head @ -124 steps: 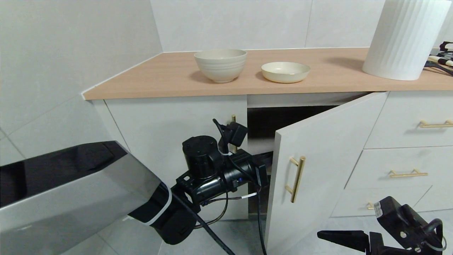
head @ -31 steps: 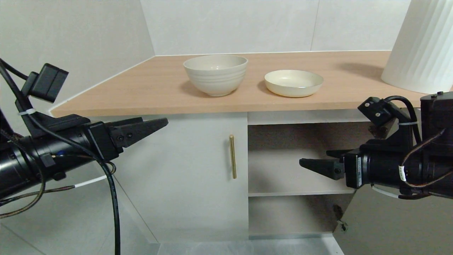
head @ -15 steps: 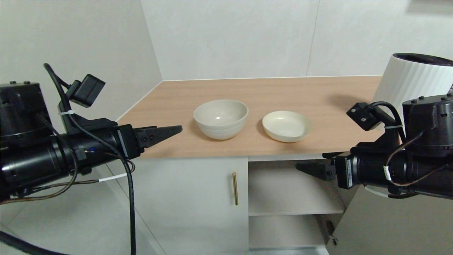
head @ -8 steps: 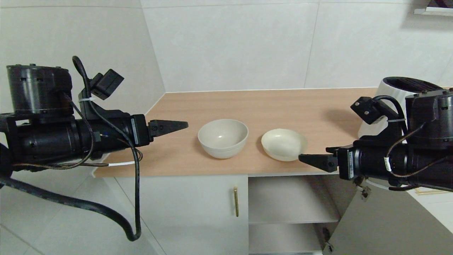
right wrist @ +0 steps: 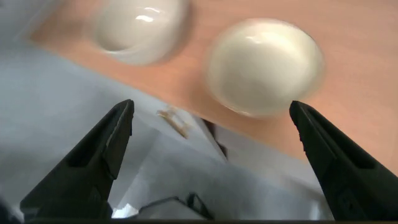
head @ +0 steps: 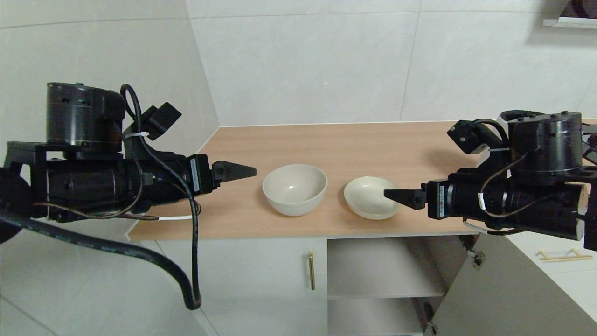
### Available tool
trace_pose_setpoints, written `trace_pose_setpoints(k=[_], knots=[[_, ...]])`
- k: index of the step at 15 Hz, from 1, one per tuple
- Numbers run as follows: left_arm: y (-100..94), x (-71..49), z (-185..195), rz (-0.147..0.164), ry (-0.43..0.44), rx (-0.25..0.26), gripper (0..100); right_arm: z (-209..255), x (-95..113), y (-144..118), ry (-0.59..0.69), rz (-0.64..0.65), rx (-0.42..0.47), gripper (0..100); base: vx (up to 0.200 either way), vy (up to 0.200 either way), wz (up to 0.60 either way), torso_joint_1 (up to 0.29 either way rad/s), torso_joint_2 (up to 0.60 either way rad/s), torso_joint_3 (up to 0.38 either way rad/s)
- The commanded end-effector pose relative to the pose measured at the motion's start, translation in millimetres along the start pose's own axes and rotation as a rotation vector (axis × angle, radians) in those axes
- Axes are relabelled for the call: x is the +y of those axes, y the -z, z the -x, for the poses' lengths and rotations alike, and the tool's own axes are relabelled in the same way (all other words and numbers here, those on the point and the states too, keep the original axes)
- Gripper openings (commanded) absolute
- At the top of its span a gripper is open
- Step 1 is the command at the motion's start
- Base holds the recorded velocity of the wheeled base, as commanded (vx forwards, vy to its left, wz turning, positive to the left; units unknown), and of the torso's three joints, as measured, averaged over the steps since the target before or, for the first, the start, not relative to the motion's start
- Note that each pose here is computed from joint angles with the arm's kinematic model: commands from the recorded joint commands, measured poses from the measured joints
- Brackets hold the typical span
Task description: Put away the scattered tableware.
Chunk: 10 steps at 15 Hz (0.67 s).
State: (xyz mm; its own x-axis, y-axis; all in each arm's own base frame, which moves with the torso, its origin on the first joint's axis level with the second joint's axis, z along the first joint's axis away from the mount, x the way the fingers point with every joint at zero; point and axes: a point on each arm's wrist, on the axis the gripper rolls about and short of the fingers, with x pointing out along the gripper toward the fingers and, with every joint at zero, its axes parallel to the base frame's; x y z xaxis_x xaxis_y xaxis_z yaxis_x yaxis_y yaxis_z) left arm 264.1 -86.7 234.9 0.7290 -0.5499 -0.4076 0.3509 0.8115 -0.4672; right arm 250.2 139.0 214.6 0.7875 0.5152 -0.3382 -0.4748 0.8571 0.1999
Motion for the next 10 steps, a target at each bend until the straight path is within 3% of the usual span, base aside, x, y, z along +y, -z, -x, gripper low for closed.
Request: trace_pose_setpoints(k=[1, 2, 3, 7, 8, 10], knots=[[-4.0, -4.7, -11, 0.064, 0.013, 0.018, 100, -10, 0, -11, 0.069, -0.059, 0.017, 100, 0.0, 0.0, 0.0, 0.0, 0.0, 0.0], [-4.4, -4.8, -16, 0.094, 0.012, 0.025, 100, -12, -1, -14, 0.095, -0.092, 0.024, 100, 0.0, 0.0, 0.0, 0.0, 0.0, 0.0], [-3.3, -3.0, -21, 0.106, 0.009, 0.035, 100, -18, -1, -15, 0.118, -0.104, 0.026, 100, 0.0, 0.0, 0.0, 0.0, 0.0, 0.0], [5.7, 4.7, -58, 0.114, -0.14, 0.039, 100, -40, -8, -12, 0.248, -0.104, 0.011, 100, 0.0, 0.0, 0.0, 0.0, 0.0, 0.0], [8.4, 3.6, -67, 0.132, -0.161, 0.04, 100, -43, -9, -11, 0.267, -0.107, 0.005, 100, 0.0, 0.0, 0.0, 0.0, 0.0, 0.0], [8.3, -1.7, -81, 0.219, -0.154, 0.026, 100, -46, -10, -12, 0.274, -0.124, -0.009, 100, 0.0, 0.0, 0.0, 0.0, 0.0, 0.0]])
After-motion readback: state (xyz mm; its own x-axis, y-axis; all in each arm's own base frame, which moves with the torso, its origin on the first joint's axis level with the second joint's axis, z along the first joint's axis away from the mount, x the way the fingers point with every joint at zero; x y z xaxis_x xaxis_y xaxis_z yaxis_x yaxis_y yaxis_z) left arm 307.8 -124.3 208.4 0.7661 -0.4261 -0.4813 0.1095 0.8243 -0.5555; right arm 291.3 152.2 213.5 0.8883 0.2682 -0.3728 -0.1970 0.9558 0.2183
